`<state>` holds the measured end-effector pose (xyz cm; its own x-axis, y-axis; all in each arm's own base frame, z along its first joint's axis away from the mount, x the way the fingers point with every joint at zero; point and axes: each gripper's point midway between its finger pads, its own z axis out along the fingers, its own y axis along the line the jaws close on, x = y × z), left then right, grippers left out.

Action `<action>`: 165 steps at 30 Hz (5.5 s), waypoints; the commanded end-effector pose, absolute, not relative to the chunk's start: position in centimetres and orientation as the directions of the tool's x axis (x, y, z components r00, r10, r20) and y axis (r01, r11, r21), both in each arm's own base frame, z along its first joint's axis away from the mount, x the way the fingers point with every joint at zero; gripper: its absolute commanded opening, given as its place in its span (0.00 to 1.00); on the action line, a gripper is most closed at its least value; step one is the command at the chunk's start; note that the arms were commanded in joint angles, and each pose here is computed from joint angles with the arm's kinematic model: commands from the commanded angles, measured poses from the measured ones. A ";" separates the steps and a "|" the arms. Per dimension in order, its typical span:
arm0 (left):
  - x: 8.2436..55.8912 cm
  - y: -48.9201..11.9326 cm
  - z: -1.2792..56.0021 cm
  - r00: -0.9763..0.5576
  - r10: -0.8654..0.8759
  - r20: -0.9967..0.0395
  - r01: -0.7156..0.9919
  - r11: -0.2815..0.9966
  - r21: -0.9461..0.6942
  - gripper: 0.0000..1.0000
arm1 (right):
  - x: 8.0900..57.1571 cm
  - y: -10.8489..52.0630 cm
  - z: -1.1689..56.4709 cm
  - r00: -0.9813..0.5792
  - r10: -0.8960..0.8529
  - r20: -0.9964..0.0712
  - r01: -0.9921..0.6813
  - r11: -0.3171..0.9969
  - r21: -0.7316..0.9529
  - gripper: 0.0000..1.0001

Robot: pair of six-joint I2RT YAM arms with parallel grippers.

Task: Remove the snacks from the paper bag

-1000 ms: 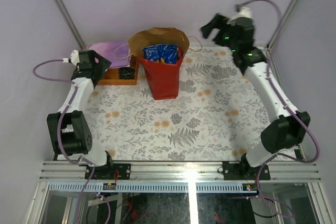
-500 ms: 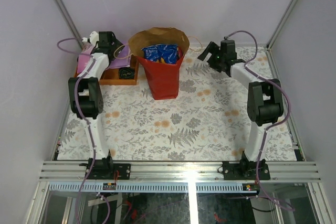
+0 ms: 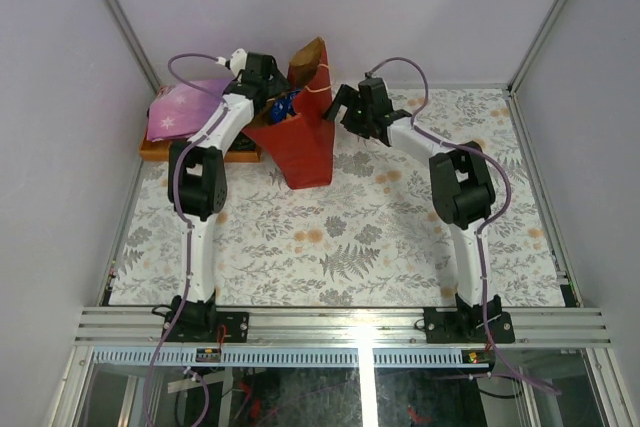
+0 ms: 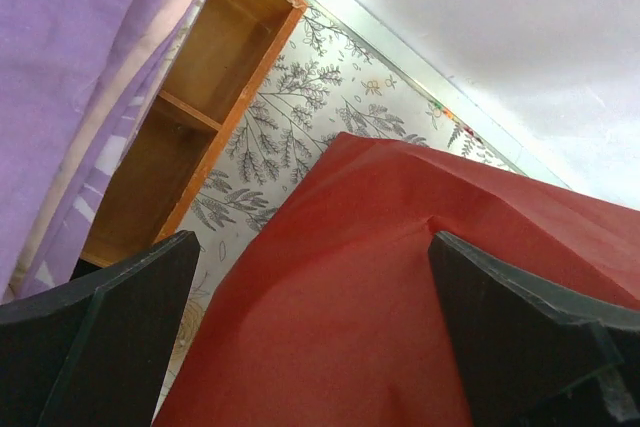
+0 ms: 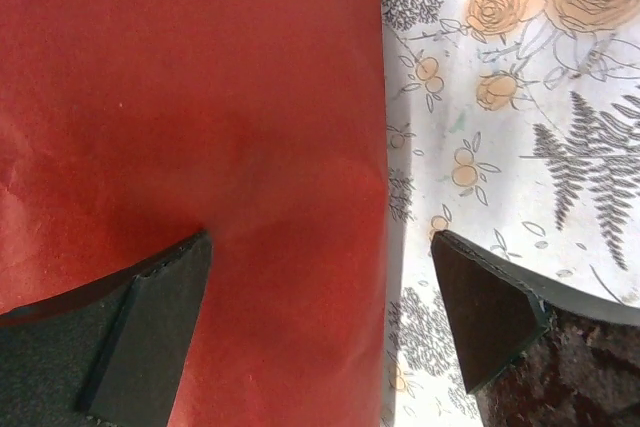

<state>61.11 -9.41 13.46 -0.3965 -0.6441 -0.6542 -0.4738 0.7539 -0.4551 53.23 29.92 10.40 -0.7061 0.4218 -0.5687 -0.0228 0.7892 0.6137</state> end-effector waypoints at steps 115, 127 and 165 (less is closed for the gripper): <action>52.8 2.5 32.9 -0.379 -0.545 -0.748 -0.239 0.839 -0.489 0.96 | 51.9 25.2 32.5 -0.348 0.242 -0.906 -0.247 0.908 0.338 0.99; 56.6 -2.3 31.3 -0.530 -0.579 -0.620 0.041 0.712 -0.700 0.23 | 54.9 23.0 30.2 -0.370 0.265 -0.890 -0.221 0.906 0.362 0.99; 57.2 -24.3 33.5 -0.602 -0.366 -0.709 0.386 0.644 -0.661 0.00 | 48.7 20.8 4.4 -0.589 0.731 -0.345 0.236 0.564 0.791 0.20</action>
<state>57.42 -20.37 34.15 -0.5847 -0.4267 -0.6899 0.3011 0.6756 -0.6730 52.44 21.00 7.72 -0.6101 0.6079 -0.5081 0.0822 0.6864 0.7226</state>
